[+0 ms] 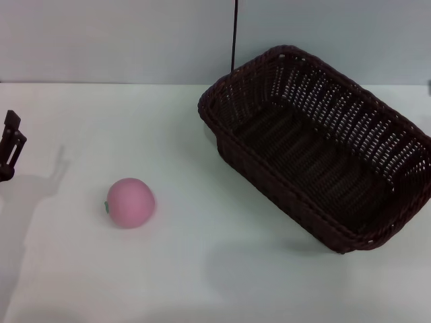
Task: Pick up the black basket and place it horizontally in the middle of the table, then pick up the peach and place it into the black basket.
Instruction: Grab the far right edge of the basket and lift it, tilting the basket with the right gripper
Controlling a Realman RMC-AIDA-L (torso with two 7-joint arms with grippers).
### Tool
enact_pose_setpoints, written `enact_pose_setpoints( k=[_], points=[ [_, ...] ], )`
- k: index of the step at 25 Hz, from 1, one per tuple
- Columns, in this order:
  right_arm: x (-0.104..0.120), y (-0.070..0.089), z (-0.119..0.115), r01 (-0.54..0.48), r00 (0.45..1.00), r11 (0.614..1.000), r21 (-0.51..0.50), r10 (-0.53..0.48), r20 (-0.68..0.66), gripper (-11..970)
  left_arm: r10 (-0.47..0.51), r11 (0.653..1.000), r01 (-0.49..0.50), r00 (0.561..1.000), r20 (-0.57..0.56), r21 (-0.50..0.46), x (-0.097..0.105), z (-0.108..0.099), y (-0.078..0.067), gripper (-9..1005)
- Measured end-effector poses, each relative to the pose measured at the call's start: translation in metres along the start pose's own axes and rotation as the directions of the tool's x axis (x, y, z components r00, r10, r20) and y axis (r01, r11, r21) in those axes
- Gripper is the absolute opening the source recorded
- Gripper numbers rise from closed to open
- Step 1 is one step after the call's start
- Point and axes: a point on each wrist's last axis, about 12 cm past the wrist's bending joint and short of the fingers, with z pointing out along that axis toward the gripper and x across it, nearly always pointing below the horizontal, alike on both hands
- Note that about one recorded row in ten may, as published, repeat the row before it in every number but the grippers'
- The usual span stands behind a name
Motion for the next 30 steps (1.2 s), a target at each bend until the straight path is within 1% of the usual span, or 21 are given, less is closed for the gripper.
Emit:
enact_pose_setpoints(
  k=[3,6,10,14,20,27,30],
  points=[
    [-0.003,0.002,0.027,0.018,1.000,1.000,0.003,-0.018,-0.018,673,-0.001,1.000,0.001,1.000,0.002,0.001,0.000,0.000,0.000,810],
    [-0.001,0.006,0.053,0.044,0.999,0.999,-0.015,-0.044,-0.021,667,-0.001,1.000,0.001,1.000,0.002,0.003,0.000,0.000,-0.001,809],
    [0.001,0.010,0.080,0.062,0.998,0.997,-0.035,-0.062,-0.004,660,-0.004,1.000,0.004,1.000,0.003,0.007,0.000,0.002,-0.002,807],
    [0.004,0.013,0.098,0.074,0.997,0.996,-0.046,-0.074,-0.002,652,-0.007,1.000,0.007,1.000,0.005,0.010,0.000,0.003,-0.003,805],
    [0.008,0.017,0.112,0.087,0.996,0.995,-0.047,-0.086,0.013,641,-0.010,1.000,0.010,1.000,0.004,0.006,0.000,0.003,-0.003,803],
    [0.010,0.018,0.114,0.092,0.996,0.994,-0.053,-0.091,0.005,628,-0.012,1.000,0.012,1.000,0.005,0.005,0.000,0.003,-0.004,800],
    [0.012,0.017,0.113,0.103,0.995,0.994,-0.045,-0.103,0.003,510,-0.013,1.000,0.013,1.000,0.006,0.005,0.000,0.003,-0.004,799]
  ],
)
